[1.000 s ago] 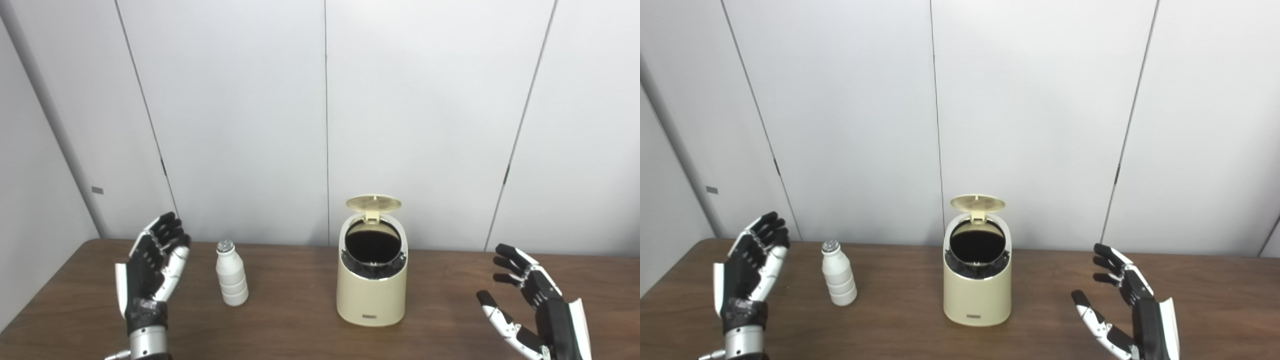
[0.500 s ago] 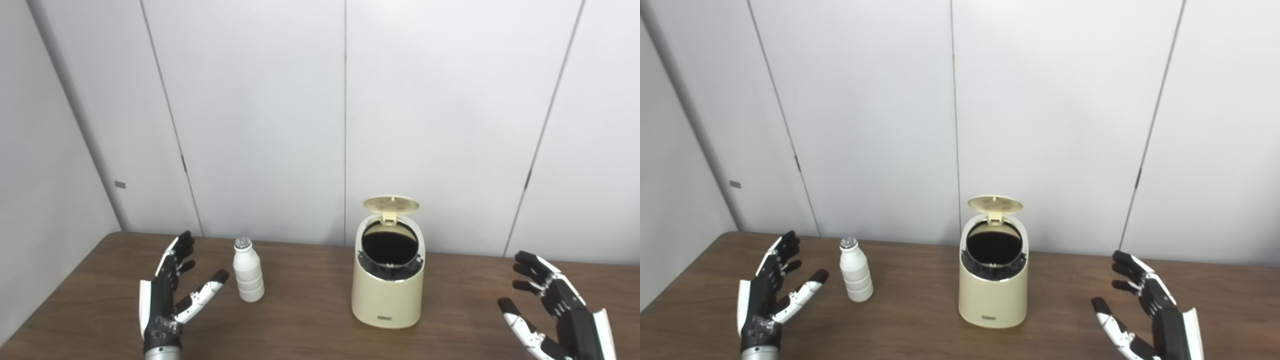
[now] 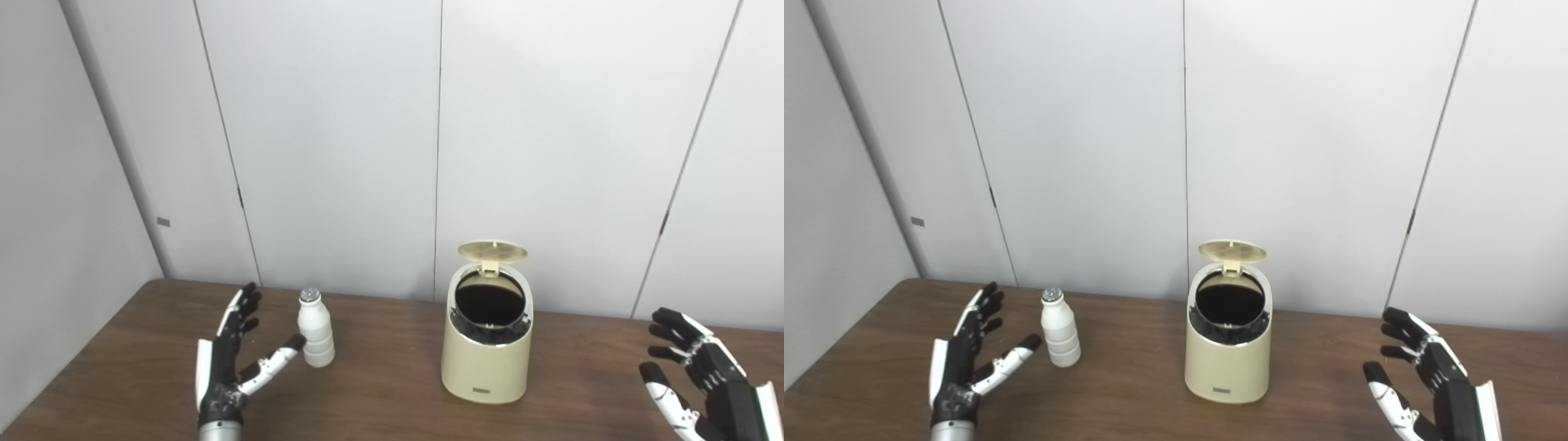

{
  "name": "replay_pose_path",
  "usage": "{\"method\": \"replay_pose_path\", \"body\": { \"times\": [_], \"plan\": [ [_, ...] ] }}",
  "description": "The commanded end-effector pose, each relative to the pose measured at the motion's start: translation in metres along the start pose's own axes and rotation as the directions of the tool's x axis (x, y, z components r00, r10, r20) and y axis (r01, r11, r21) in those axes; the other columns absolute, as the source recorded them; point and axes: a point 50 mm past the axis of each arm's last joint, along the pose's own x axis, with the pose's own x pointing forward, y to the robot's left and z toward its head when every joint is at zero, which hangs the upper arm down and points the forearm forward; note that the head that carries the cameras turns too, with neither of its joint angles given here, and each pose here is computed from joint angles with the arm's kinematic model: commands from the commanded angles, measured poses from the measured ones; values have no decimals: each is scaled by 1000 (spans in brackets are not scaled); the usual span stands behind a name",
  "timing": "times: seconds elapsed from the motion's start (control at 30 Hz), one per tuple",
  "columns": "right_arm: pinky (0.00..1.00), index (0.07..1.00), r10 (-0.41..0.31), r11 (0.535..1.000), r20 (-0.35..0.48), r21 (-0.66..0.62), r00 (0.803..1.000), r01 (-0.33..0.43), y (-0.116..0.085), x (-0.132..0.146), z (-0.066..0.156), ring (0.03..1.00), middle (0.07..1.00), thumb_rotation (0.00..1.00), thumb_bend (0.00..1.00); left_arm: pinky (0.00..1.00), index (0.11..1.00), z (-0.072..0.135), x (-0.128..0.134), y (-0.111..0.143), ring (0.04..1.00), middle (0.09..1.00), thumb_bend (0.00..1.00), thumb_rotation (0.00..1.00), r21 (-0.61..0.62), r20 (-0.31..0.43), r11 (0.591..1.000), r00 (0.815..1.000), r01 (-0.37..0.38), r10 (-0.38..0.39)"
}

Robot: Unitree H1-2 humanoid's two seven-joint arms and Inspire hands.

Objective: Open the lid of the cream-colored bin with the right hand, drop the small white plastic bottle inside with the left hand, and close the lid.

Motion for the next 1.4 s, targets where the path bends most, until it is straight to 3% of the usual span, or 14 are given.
{"method": "replay_pose_path", "body": {
  "times": [0.0,0.1,0.2,0.3,0.5,1.03,1.23,1.37],
  "plan": [
    [666,770,-9,1000,62,0,998,9,-3,11,13,771,795,331,202,769,899,12,18,2,849,863,1000,413,81,79,997,997,7,-13],
    [659,761,-24,1000,62,-13,998,25,-5,13,14,768,794,254,200,760,910,13,18,1,842,868,1000,400,147,83,988,995,35,-48],
    [636,754,-36,999,56,-14,998,36,-7,14,15,759,789,260,212,748,906,13,19,-2,836,870,1000,402,168,80,984,994,60,-74],
    [625,745,-40,999,51,-2,998,40,-8,16,15,750,780,300,241,822,904,14,18,-7,866,873,1000,392,149,55,985,994,84,-93],
    [614,745,-49,999,39,5,998,48,-10,16,17,740,768,299,216,854,913,14,18,-14,878,871,1000,414,146,48,985,994,88,-96],
    [627,750,-42,998,32,44,999,40,-12,16,20,752,778,250,218,786,902,5,39,-11,845,852,1000,414,156,1,986,999,52,-53],
    [635,753,-34,998,23,58,999,32,-12,16,21,759,785,305,229,705,876,8,45,-16,806,832,1000,365,154,-4,986,998,59,-59],
    [634,750,-36,998,24,53,999,35,-12,16,22,759,780,329,240,746,870,8,47,-20,825,833,1000,355,165,-17,983,997,82,-80]
  ]
}}
